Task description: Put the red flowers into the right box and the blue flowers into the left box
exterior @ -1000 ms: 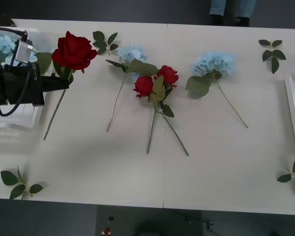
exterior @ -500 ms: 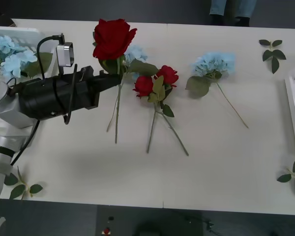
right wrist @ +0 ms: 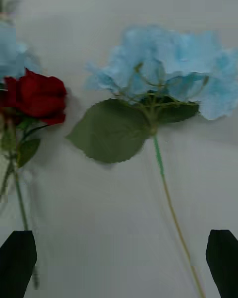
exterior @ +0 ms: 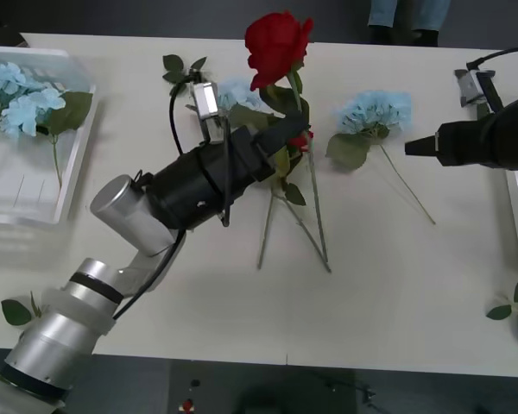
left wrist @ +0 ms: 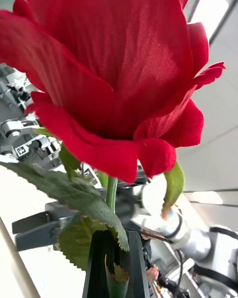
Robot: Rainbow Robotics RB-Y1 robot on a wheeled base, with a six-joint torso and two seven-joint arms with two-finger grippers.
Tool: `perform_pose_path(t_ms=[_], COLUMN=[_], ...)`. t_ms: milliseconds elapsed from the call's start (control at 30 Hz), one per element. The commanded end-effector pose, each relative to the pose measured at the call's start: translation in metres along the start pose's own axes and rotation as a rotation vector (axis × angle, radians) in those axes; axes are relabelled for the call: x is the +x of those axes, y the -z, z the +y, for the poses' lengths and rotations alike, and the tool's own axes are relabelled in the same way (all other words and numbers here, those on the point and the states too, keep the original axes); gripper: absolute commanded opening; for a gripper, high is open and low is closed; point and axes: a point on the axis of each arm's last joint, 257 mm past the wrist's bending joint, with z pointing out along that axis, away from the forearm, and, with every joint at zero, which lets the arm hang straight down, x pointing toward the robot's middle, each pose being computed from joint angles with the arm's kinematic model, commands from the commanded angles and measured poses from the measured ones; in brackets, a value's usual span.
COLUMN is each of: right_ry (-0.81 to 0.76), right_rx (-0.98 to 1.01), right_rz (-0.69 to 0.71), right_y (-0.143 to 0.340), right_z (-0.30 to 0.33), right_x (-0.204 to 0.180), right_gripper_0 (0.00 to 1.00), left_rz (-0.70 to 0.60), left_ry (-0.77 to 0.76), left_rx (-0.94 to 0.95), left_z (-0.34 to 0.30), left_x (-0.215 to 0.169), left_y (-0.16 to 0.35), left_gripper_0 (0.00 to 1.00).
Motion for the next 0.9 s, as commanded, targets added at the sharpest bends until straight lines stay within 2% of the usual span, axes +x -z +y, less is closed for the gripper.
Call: perform_pose_path(t_ms=[33,133,267,500,700,900], right_ry=[0.095,0.135,0.263,0.353,0.395,0.384], right_rx=[-0.131,-0.201,-0.367,-0.552,-0.652,-0.709], right_rz=[-0.036,-0.032,-0.001,-0.009,-0.052,-0.118], right_y=[0.04,0.055,0.088,0.103,0.102,0.095], right_z=[0.028,0.042,0.075,0.126,0.165,0.192], right_x=[-0.006,0.003,0.043,0.085,0.097,0.091], right_gripper_0=[1.0,1.0,1.0,1.0,1.0,1.0], left_rz=[-0.022,-0.027,-0.031,-0.029,-0.029,-0.028], left_ry=[-0.018,-0.02,-0.032,-0.046,-0.055,-0.042], left_rx=[-0.003,-0.015,-0.033,-0.032,-0.007,0.024], left_z=[-0.005,-0.002,0.001,-0.002,-0.011,-0.023], left_x=[-0.018,-0.02,-0.025,-0.03,-0.033,-0.026], left_y=[-0.021,-0.026,-0.036,-0.046,-0.056,-0.066], left_gripper_0=[0.0,0.0,0.0,0.0,0.0,0.0])
